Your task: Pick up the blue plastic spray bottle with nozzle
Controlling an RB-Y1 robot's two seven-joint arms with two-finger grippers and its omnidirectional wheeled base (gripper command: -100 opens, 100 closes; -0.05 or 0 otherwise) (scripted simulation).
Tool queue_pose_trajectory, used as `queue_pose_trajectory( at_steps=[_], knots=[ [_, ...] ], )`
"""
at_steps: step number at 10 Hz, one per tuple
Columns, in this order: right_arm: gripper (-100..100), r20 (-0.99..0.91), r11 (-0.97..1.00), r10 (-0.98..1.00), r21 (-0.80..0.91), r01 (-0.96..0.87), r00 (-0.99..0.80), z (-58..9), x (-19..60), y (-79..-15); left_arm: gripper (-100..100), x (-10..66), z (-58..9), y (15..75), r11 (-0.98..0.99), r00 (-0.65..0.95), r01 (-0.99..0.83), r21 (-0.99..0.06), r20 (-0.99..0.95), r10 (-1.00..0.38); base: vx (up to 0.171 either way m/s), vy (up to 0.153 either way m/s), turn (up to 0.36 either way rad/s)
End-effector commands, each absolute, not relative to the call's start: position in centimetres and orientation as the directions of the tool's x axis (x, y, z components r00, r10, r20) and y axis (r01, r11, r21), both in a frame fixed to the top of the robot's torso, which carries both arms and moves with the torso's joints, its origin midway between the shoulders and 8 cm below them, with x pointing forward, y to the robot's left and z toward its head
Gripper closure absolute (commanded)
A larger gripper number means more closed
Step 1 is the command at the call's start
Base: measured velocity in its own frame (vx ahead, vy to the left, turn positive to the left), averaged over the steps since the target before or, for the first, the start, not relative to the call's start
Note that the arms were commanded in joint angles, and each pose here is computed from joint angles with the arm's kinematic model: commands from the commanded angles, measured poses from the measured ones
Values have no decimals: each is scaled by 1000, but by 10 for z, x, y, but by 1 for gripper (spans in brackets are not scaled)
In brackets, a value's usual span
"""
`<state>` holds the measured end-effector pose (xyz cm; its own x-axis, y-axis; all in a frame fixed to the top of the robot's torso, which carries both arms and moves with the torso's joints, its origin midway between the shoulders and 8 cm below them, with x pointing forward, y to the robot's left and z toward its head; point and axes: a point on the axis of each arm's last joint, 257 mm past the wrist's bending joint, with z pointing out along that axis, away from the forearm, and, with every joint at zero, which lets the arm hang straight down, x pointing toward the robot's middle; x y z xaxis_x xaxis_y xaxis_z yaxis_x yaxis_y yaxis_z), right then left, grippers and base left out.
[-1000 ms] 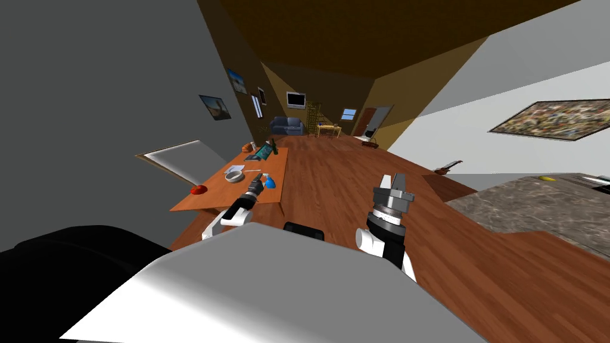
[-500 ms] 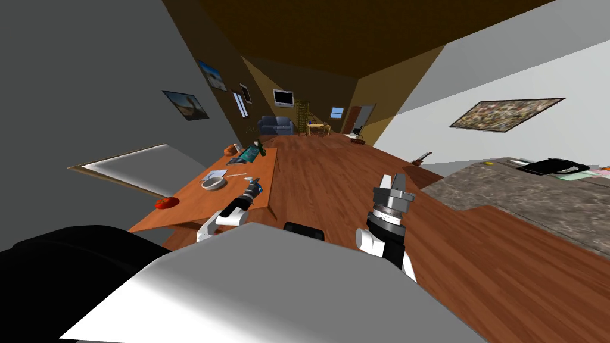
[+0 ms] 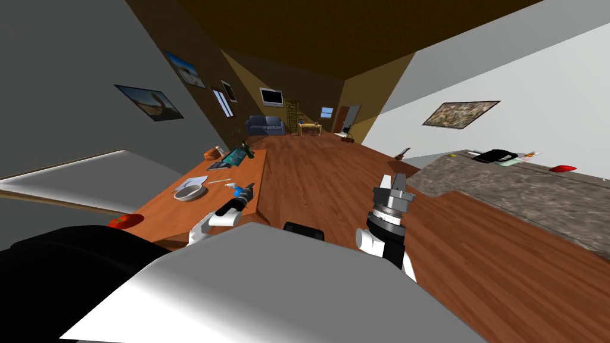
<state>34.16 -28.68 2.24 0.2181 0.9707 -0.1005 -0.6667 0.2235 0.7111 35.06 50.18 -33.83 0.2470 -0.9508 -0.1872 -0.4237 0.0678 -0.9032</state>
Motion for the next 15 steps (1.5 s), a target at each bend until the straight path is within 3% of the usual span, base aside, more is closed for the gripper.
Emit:
queue_pose_trajectory(
  at_steps=[1, 15],
  knots=[
    [0, -101, 223, 971, 711, -667, 218, 22, 342, -287, -100, 341, -353, 516, 52, 264, -479, -876, -200, -944, 61, -99, -118],
    [0, -101, 224, 971, 711, -667, 218, 22, 342, -287, -100, 216, -424, 671, -129, 411, -797, -591, -373, -832, 48, -49, -124]
  ],
)
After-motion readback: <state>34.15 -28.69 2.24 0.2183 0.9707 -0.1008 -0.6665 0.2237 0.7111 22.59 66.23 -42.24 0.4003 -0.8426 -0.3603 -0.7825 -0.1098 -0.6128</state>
